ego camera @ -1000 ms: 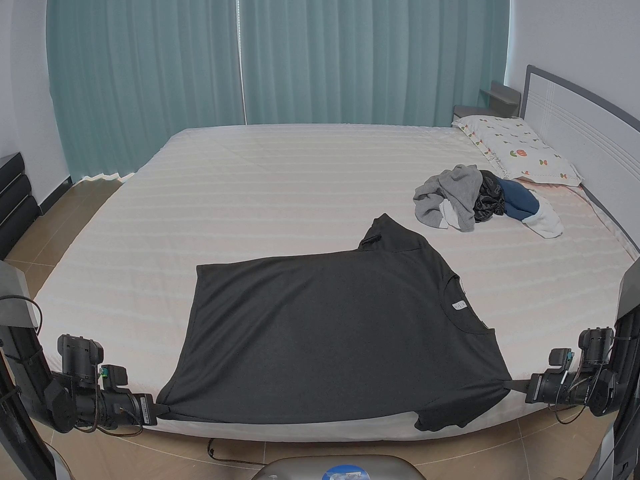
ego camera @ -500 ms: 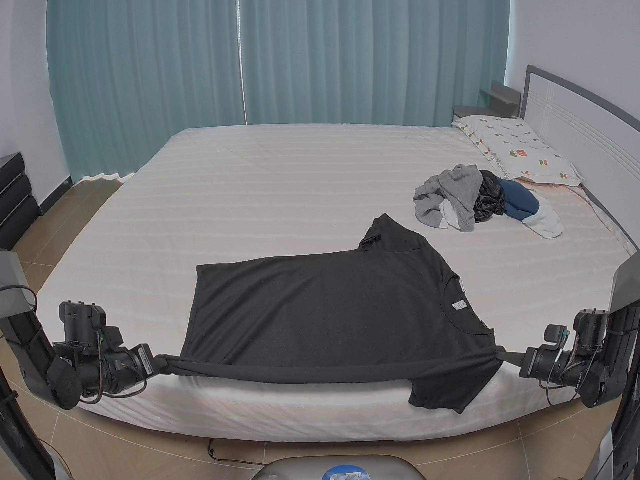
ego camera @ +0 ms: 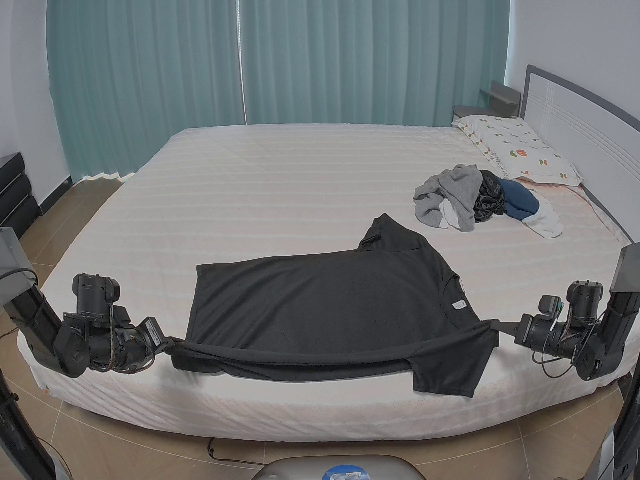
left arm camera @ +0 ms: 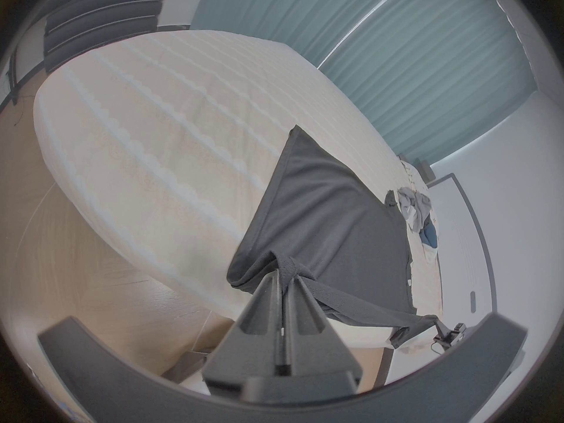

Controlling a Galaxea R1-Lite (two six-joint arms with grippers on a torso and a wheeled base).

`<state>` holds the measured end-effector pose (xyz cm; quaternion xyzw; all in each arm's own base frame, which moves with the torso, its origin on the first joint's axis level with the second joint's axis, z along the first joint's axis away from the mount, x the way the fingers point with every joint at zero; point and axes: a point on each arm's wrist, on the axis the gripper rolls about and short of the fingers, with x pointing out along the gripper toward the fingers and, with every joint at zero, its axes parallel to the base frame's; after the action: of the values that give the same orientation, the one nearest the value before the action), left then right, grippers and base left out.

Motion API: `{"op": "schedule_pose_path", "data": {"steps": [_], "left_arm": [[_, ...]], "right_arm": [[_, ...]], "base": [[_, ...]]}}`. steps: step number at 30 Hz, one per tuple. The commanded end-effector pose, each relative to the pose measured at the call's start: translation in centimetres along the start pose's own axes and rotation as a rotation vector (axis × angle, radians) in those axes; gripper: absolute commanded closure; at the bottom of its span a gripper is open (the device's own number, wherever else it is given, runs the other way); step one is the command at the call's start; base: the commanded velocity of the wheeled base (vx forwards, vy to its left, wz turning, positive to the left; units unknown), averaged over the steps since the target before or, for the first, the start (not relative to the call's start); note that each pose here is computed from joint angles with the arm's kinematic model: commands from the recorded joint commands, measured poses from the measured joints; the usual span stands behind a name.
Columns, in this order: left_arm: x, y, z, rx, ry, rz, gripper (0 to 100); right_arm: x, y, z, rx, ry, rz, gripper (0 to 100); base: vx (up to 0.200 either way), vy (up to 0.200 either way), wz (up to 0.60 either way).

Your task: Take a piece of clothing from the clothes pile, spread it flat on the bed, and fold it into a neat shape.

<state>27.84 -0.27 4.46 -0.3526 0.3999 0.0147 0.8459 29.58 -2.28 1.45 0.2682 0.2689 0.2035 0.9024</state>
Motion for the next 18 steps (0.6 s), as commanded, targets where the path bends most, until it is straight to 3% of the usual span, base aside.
{"op": "schedule_pose_path", "data": {"steps": [1, 10, 18], "left_arm": [[-0.3, -1.1, 1.3, -0.031, -0.024, -0.021, 100], [-0.8, -1.9, 2.4, -0.119, -0.076, -0.046, 100], [-1.8, -2.5, 2.7, -0.122, -0.103, -0.074, 100]], "right_arm": [[0.2, 1.1, 2.5, -0.025, -0.034, 0.019, 100], [0.5, 1.4, 4.0, -0.015, -0.027, 0.015, 100], [0.5, 1.5, 4.3, -0.021, -0.033, 0.019, 100]], "base": [[0.0, 0.0, 0.0], [0.0, 0.0, 0.0], [0.0, 0.0, 0.0]]}}
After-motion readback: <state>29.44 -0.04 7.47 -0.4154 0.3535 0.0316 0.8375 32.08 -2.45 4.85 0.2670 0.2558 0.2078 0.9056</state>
